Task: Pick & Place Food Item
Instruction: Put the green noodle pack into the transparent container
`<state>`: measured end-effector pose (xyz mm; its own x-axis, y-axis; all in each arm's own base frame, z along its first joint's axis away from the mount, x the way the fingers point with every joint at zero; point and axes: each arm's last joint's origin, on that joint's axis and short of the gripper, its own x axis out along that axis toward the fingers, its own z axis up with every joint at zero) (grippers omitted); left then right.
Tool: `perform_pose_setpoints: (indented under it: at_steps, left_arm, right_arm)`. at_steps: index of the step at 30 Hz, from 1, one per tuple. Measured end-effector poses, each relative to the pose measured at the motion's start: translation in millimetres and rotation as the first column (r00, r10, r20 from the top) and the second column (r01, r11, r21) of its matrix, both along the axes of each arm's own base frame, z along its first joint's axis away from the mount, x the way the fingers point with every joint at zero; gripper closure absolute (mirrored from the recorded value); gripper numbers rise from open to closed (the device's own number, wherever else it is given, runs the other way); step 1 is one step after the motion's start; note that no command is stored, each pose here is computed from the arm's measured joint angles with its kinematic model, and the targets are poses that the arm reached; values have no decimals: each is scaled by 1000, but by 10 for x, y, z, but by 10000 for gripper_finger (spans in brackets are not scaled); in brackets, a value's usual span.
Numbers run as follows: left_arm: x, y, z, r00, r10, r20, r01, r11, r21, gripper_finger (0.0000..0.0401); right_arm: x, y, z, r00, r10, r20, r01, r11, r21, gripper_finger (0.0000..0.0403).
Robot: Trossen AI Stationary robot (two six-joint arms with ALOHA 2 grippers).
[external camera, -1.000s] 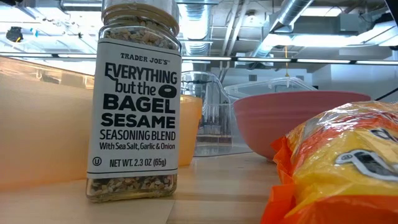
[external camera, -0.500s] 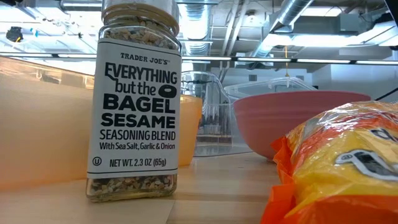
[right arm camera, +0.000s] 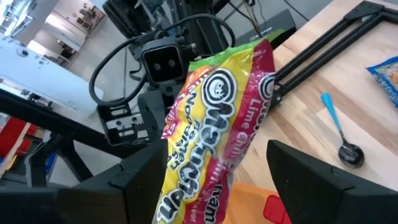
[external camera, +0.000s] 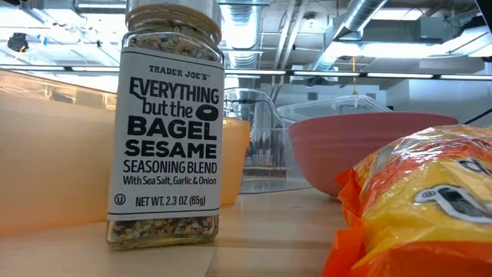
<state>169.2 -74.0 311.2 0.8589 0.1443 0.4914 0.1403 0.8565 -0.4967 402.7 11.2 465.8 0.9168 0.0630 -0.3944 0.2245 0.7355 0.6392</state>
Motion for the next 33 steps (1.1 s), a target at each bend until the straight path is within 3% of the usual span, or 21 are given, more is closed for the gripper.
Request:
perform_pose_setpoints:
  at_steps: [17, 33]
  left_arm:
    - [1, -2, -1, 1000, -5, 0, 5, 1000, 2, 401]
    - [12, -8, -19, 1000, -4, -22, 5, 1000, 12, 401]
  right_arm:
    - [237, 19, -178, 999, 51, 7, -51, 998, 31, 143]
    - [237, 22, -178, 997, 72, 8, -72, 997, 29, 262]
